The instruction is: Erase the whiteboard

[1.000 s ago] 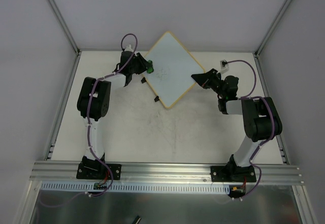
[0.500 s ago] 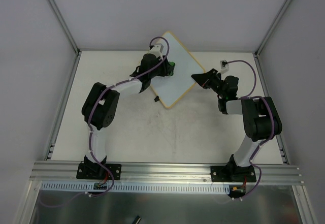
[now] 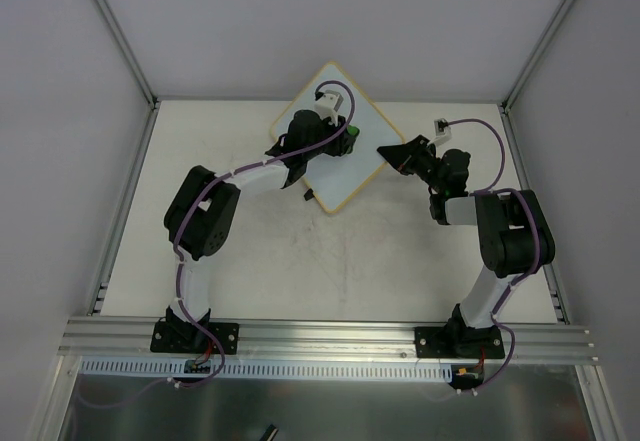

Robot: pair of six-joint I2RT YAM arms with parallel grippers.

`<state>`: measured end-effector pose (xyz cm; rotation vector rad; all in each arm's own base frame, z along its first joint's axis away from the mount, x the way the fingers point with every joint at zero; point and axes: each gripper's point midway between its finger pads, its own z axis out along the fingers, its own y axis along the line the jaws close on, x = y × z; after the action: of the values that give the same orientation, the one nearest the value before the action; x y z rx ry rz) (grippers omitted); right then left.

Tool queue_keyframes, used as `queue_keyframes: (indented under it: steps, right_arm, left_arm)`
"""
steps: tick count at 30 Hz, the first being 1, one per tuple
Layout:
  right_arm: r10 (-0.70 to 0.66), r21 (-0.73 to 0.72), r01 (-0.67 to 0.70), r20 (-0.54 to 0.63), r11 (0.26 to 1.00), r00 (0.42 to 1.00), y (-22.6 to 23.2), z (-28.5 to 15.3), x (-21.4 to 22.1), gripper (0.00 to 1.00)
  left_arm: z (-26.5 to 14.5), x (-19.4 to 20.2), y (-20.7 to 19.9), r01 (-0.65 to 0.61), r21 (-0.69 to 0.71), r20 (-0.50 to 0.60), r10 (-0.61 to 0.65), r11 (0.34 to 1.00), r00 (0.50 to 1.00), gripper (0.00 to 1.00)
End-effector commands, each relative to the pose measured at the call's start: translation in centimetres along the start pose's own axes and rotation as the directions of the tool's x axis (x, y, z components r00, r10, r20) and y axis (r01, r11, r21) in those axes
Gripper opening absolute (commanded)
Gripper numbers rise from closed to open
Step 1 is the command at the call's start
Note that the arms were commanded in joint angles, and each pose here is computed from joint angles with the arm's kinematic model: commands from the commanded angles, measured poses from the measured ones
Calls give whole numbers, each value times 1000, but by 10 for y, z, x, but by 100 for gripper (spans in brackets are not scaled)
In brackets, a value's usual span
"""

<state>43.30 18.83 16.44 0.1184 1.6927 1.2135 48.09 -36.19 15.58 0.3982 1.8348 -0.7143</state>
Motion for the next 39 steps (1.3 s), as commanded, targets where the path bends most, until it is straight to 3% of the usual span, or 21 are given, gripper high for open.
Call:
queue_keyframes:
  steps: [1, 13, 24, 31, 39]
  right_arm:
    - [-107, -132, 99, -54, 986, 993, 28, 8, 11, 0]
    - [-105, -133, 97, -55, 986, 993, 28, 8, 12, 0]
    - [-103, -132, 94, -56, 987, 993, 28, 8, 11, 0]
    - [-103, -133, 95, -55, 986, 993, 29, 8, 11, 0]
    - [-104, -137, 96, -53, 986, 993, 30, 8, 11, 0]
  left_arm:
    - [-1, 32, -28, -20, 96, -83, 28, 995, 996, 0]
    - [-8, 17, -55, -97, 179, -47, 107, 979, 993, 0]
    - [-5, 20, -39, -75, 110, -59, 82, 991, 995, 0]
    - [-4, 27, 16, 136, -8, -89, -136, 991, 987, 0]
    - [-22, 43, 75, 321, -176, -65, -336, 931, 940, 0]
